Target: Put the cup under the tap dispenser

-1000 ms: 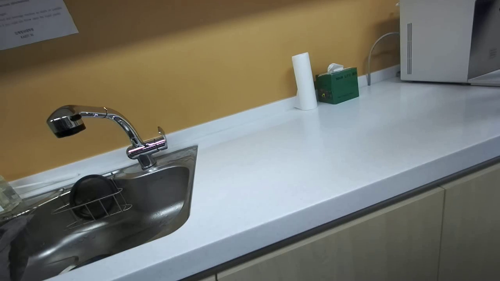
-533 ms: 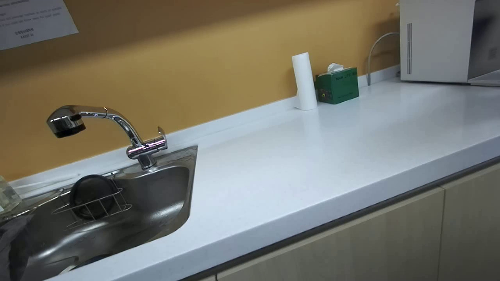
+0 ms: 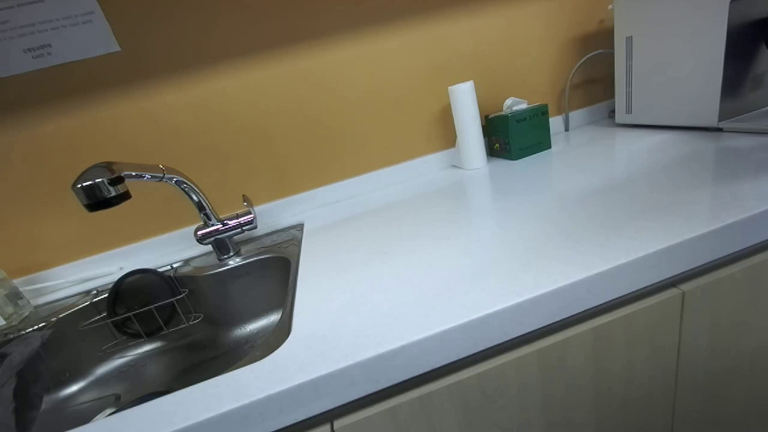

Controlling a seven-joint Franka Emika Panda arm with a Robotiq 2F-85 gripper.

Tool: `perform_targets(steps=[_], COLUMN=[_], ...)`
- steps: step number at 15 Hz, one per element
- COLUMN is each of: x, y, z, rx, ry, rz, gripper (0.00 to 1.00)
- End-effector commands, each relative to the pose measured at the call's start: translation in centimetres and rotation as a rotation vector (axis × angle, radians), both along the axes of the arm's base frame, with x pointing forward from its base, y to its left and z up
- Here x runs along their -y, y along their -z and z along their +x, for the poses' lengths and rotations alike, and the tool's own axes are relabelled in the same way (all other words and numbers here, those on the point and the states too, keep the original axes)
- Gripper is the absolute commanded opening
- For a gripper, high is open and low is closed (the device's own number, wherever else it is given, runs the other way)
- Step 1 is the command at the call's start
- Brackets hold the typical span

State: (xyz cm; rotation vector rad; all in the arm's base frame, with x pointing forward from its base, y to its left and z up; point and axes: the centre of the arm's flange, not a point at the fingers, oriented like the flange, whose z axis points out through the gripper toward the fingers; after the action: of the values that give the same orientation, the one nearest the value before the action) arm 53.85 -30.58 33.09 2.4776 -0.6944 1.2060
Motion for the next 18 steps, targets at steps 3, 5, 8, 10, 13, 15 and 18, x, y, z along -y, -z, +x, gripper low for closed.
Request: perform_targets(steps=[3,5,8,10,13,15,18], x=[1.0,1.1,1.2,1.2,0.6,-0.1,-0.8], y=[4.1,4.6,4.8,4.7,4.4,4.4,4.4], z=[-1.0,-1.0,-0.8,-0.9,-1.1,-1.1,-1.4], rx=[-0.007,-0.01,-0.003,-0.006,-0.012,-0.022,-0.04], ry=[-0.017,-0.018,-0.021,-0.02,-0.037,-0.064,-0.075], rz=[-0.022,-0.022,-0.02,-0.009,0.011,0.02,0.024], gripper=[0.45,0.45,0.45,0.83,1.0,1.0,1.0])
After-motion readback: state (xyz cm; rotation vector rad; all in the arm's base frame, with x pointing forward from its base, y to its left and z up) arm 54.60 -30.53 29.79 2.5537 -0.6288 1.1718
